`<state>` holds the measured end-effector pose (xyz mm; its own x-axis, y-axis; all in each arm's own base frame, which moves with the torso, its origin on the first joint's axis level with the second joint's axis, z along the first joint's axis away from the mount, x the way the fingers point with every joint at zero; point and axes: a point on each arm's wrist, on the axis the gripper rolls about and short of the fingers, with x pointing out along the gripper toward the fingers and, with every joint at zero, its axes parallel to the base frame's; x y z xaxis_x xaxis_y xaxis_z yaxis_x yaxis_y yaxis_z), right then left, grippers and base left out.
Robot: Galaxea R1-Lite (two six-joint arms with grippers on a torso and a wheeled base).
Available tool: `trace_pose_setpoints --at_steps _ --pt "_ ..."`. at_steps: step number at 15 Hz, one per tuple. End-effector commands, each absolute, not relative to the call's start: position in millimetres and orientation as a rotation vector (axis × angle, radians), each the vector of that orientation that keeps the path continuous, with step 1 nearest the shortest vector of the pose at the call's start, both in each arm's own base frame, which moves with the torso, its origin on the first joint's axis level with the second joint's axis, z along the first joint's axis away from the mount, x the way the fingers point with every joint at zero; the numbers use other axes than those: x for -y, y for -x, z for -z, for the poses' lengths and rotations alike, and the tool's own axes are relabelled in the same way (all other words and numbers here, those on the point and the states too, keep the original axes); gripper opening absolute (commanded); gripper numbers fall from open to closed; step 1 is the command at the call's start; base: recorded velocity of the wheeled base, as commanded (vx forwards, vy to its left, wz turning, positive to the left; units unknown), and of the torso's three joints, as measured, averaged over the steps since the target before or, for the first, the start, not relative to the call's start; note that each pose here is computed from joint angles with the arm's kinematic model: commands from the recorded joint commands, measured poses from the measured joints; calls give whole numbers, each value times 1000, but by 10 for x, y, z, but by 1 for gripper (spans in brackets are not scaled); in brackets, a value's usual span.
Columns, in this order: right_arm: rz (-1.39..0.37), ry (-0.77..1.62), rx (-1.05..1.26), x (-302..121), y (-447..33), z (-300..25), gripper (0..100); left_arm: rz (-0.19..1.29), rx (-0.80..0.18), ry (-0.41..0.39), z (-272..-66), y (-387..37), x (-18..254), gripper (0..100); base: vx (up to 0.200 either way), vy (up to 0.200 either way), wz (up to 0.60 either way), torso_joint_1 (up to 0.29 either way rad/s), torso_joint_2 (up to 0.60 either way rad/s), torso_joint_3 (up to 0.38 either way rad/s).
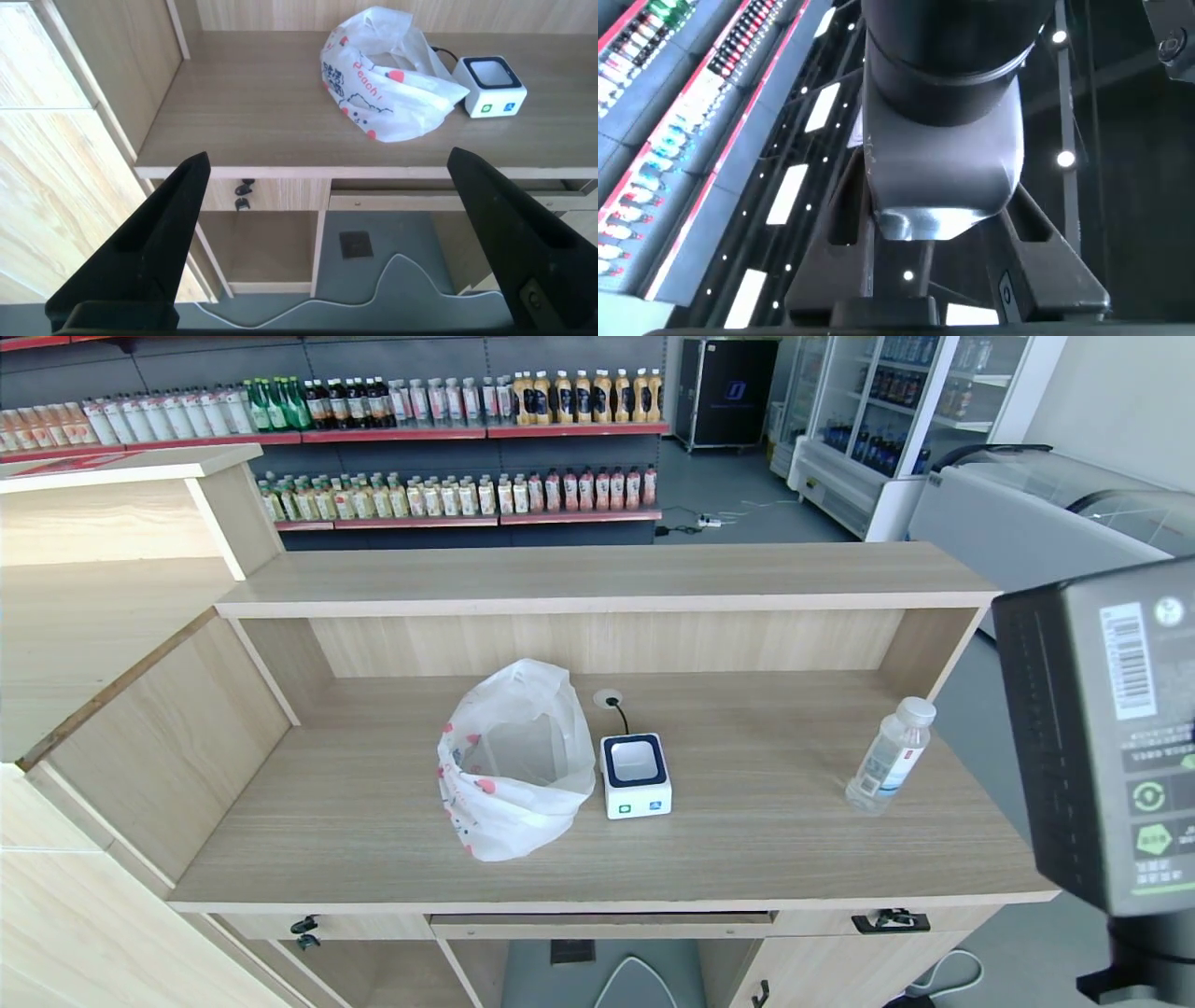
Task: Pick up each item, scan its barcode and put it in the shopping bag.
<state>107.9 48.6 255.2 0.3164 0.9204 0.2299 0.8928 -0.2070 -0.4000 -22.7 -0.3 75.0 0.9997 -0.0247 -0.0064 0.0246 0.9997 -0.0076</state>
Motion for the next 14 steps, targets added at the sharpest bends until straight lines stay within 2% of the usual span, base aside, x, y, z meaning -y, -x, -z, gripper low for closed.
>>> trace_pose_setpoints --at_steps 1,6,10,14 --pt "-47 2129 1624 -485 -913 -2579 0 25 -6 8 -750 227 3 100 0 0 0 0 0 0" --pt "-128 2067 1646 -602 -913 -2534 0 25 -6 8 -750 227 3 100 0 0 0 0 0 0" --pt "-307 2020 1655 -687 -939 -2404 0 25 -6 8 -750 227 3 100 0 0 0 0 0 0" --pt "-370 1975 1691 -784 -975 -2370 0 25 -6 8 -750 227 3 100 0 0 0 0 0 0"
